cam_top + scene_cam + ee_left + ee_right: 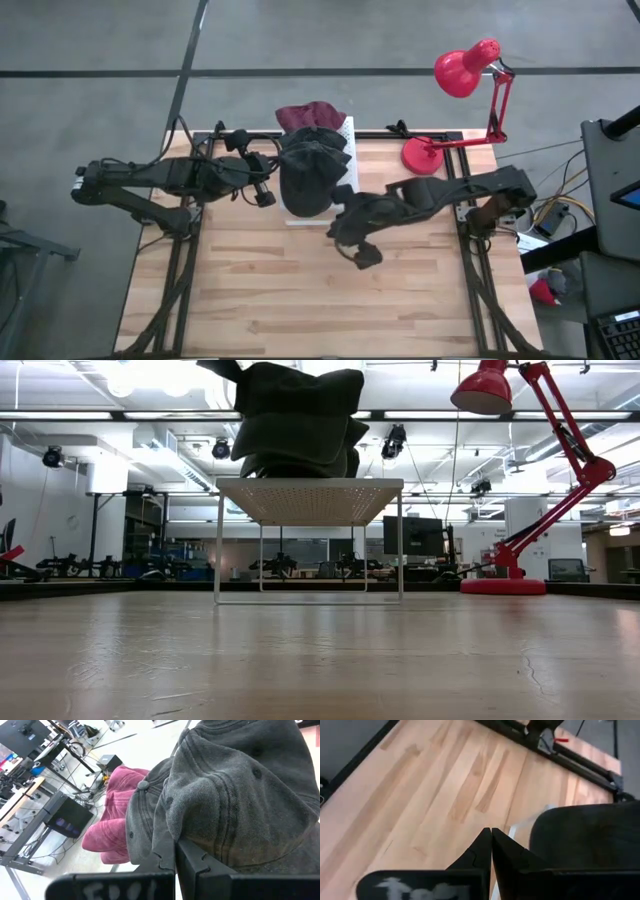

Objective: Pick & Place hat
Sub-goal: Stack the black cap on the black caps on the shelf

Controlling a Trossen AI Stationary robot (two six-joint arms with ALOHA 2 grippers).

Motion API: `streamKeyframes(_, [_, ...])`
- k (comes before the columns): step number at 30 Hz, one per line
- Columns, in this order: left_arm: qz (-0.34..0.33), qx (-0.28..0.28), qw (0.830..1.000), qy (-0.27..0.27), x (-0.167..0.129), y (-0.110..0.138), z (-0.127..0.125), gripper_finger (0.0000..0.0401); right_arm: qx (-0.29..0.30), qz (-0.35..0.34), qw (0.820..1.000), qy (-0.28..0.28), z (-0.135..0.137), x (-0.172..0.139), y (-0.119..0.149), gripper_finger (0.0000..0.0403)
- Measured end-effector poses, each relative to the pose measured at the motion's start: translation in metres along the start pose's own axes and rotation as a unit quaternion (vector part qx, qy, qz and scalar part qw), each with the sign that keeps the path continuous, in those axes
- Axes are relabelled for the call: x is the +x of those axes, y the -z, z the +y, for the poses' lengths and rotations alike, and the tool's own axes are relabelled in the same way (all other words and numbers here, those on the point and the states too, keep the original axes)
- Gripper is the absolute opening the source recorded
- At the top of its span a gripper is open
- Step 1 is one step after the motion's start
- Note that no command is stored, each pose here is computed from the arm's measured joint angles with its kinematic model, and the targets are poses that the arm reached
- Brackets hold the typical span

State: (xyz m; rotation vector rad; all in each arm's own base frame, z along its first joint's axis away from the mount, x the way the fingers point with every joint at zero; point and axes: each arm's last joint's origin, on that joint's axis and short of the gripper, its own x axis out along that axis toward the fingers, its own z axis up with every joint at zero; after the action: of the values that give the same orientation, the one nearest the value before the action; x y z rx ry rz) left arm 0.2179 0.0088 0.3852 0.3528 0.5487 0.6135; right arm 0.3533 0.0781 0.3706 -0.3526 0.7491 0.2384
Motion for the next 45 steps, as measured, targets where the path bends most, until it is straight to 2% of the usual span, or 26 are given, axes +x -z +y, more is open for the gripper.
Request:
streamKeyframes(3, [0.001, 0.001, 1.000, 0.001, 0.000, 0.000, 0.000, 0.0000, -0.002, 0.010, 1.000, -0.001, -0.001, 0.016, 0.005, 0.0008])
streamKeyframes(8, [0.002, -0.002, 1.000, 0.005, 0.000, 0.001, -0.001, 0.0000, 0.007, -0.013, 1.000, 0.017, -0.010, 0.045, 0.011, 0.0008])
streamKeyframes(10, [0.003, -0.002, 1.000, 0.006, 0.000, 0.001, -0.001, 0.0000, 0.012, -0.023, 0.999, 0.031, -0.015, 0.054, 0.013, 0.0008])
streamKeyframes(14, [0.004, -0.005, 1.000, 0.007, 0.000, 0.001, -0.001, 0.0000, 0.022, 0.007, 0.996, 0.081, -0.027, 0.068, 0.023, 0.0008])
streamKeyframes(19, [0.006, -0.005, 1.000, 0.010, 0.000, 0.002, -0.001, 0.0000, 0.043, 0.019, 0.992, 0.120, -0.050, 0.068, 0.032, 0.0008])
streamKeyframes(25, [0.014, -0.001, 1.000, 0.011, 0.000, 0.003, -0.001, 0.0000, 0.057, 0.014, 0.989, 0.135, -0.066, 0.062, 0.033, 0.0008])
streamKeyframes(36, [0.014, -0.010, 1.000, 0.010, -0.001, 0.003, -0.002, 0.0000, 0.067, 0.027, 0.989, 0.129, -0.066, 0.064, 0.038, 0.0008])
streamKeyframes(40, [-0.009, 0.013, 1.000, 0.020, -0.007, -0.002, -0.003, 0.0000, 0.069, 0.034, 0.989, 0.126, -0.065, 0.064, 0.039, 0.0008])
streamKeyframes(45, [-0.022, 0.030, 0.999, 0.004, -0.012, -0.008, 0.001, 0.0000, 0.069, 0.034, 0.989, 0.126, -0.065, 0.065, 0.039, 0.0008])
